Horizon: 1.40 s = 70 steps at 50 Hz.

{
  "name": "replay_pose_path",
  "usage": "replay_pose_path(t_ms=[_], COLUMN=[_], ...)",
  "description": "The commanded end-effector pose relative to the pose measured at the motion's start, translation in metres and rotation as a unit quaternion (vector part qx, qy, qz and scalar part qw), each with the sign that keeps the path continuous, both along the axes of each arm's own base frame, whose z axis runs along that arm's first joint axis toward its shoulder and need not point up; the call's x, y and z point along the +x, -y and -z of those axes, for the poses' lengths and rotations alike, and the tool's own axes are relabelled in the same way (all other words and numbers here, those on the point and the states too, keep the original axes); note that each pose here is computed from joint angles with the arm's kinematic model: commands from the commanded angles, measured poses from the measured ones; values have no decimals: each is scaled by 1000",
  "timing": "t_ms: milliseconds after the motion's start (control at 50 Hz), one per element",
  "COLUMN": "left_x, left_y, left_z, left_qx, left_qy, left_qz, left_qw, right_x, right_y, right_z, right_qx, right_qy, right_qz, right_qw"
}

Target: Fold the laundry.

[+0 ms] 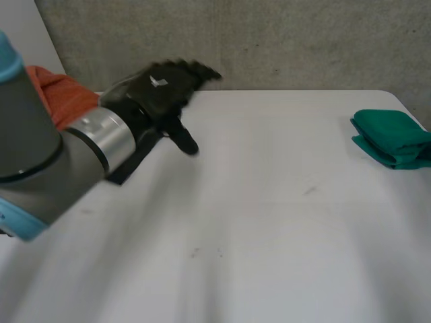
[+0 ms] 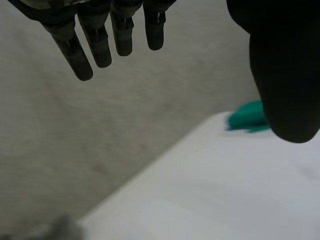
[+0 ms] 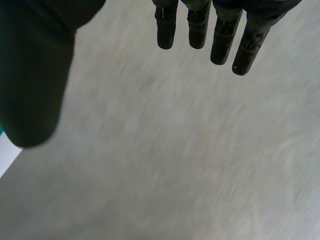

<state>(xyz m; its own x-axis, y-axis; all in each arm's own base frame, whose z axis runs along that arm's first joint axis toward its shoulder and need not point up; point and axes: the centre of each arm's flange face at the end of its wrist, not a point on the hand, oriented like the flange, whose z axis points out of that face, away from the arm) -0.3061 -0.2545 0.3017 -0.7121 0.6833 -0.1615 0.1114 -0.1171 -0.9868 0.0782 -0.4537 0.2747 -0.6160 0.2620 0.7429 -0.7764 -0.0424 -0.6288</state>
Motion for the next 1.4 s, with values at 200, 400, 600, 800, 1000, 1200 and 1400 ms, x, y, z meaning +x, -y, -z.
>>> replay_pose_path(t_ms=[200,400,600,800,1000,1200,1400], left_x=[142,189,207,219,190,78,-37], left_y=[165,212,250,270,263,152,-2], left_z=[33,98,133,144,100,-14,-15], left_qx=[-119,-113,-171,-187,-245,-259,-89], left_qy=[125,242,278,276,249,32,-157], left_qz=[-242,-276,-298,-315,-334,-213,58], left_qw=[955,923,897,889,875,942,982], right_x=[177,197,190,188,188,182,170], right_y=[-146,-177,-178,-181,-180,-171,-156], right_z=[9,57,77,82,81,72,49], right_qx=[13,116,147,155,153,136,100], right_qy=[48,59,43,41,41,43,57], right_qz=[-417,-439,-420,-412,-411,-400,-346], right_qw=[907,889,895,897,898,905,931])
